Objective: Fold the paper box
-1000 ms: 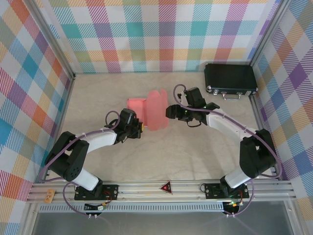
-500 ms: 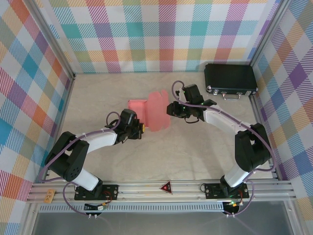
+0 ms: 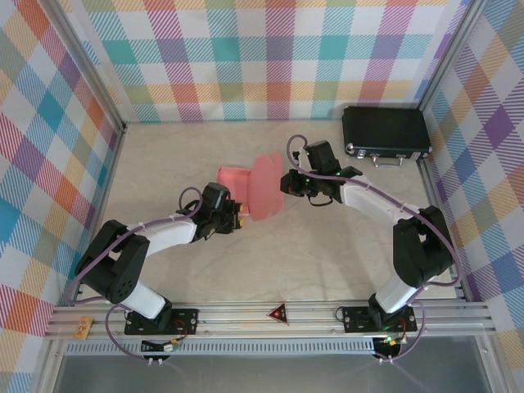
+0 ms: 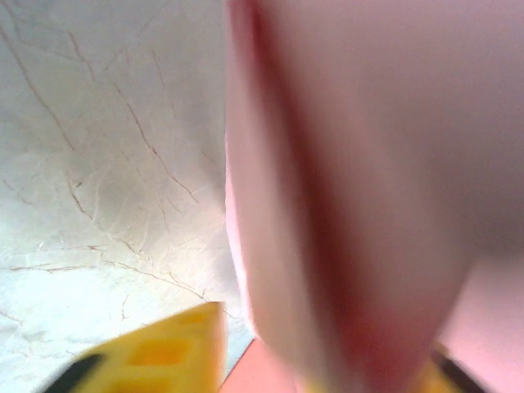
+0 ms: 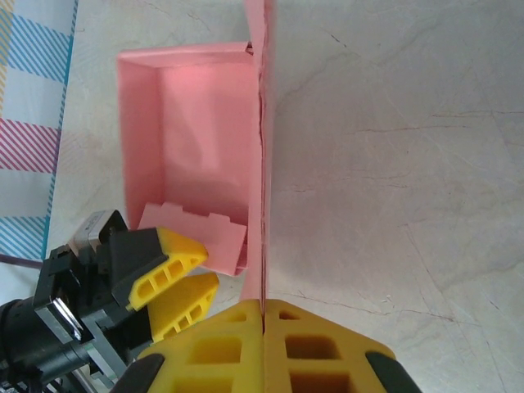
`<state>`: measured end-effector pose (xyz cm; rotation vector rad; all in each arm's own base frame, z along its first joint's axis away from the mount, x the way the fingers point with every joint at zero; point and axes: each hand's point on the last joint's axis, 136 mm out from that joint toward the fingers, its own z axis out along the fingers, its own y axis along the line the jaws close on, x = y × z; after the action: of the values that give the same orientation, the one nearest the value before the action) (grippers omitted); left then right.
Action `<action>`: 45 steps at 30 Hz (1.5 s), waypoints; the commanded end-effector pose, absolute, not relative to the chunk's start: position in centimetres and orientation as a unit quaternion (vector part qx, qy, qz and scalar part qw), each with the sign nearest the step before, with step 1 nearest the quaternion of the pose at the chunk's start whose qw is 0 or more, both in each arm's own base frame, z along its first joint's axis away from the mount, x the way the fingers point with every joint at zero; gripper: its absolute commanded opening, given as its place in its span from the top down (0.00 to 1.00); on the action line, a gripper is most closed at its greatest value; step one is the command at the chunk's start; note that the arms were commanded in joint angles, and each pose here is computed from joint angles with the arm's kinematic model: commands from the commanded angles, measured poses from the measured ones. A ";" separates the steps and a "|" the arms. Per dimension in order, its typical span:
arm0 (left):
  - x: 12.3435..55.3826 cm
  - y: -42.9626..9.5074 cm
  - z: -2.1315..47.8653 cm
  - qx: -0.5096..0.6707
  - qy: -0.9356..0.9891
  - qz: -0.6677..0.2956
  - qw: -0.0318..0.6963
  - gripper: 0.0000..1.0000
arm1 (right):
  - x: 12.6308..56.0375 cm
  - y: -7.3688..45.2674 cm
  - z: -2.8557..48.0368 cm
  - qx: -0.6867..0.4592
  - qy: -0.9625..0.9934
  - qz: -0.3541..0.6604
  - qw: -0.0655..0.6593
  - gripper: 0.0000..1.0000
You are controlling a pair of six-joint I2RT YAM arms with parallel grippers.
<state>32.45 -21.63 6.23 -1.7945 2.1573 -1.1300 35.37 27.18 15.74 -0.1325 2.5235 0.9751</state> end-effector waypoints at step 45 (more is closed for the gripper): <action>38.9 -18.8 10.9 -0.032 0.944 -0.245 0.220 0.10 | 36.9 25.1 19.7 -0.206 0.930 0.269 0.139 1.00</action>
<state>38.53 -17.27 10.26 -0.1590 2.6107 -0.5776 37.61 24.65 18.97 -0.5253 2.6916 0.7277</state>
